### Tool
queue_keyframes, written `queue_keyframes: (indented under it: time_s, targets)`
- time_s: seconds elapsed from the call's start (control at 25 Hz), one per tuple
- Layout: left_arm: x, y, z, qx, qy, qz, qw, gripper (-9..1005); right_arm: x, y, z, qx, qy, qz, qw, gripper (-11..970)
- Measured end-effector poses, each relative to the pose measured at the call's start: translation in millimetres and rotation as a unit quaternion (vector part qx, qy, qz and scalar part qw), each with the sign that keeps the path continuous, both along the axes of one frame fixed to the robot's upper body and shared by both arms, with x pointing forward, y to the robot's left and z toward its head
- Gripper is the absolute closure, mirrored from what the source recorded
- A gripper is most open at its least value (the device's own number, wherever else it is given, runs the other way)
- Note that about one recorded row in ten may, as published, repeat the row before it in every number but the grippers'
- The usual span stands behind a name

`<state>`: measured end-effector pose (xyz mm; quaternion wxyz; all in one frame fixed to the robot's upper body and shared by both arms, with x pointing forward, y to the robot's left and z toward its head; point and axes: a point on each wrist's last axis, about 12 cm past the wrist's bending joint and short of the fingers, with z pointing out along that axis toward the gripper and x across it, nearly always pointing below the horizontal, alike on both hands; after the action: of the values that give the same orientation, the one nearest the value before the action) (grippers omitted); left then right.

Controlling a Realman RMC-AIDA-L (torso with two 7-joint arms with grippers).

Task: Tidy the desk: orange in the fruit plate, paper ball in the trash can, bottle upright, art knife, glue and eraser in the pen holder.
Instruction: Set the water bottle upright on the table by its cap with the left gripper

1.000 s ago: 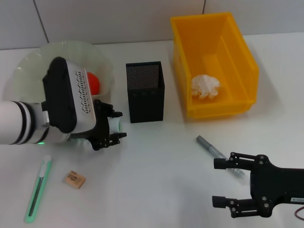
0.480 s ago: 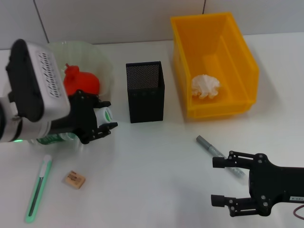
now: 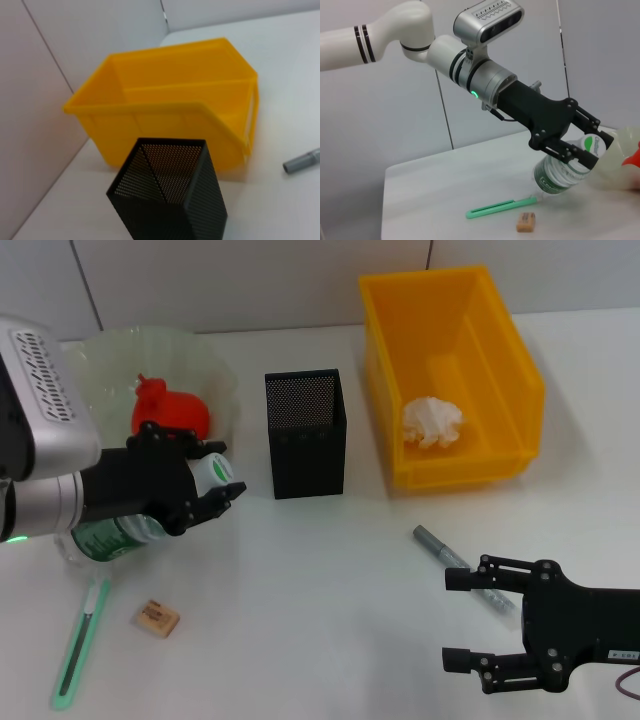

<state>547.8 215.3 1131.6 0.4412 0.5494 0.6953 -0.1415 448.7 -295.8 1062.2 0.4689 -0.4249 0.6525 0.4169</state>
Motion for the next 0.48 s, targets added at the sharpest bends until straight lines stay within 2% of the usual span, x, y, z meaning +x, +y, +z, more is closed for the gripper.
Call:
queue_keyframes:
  time_s: [0.48]
  targets:
    - [0.1,5.5,5.1,-0.037,-0.008,0.018,0.999,555,-0.3,0.0,0.1,0.001,0.0,0.001,1.0,140]
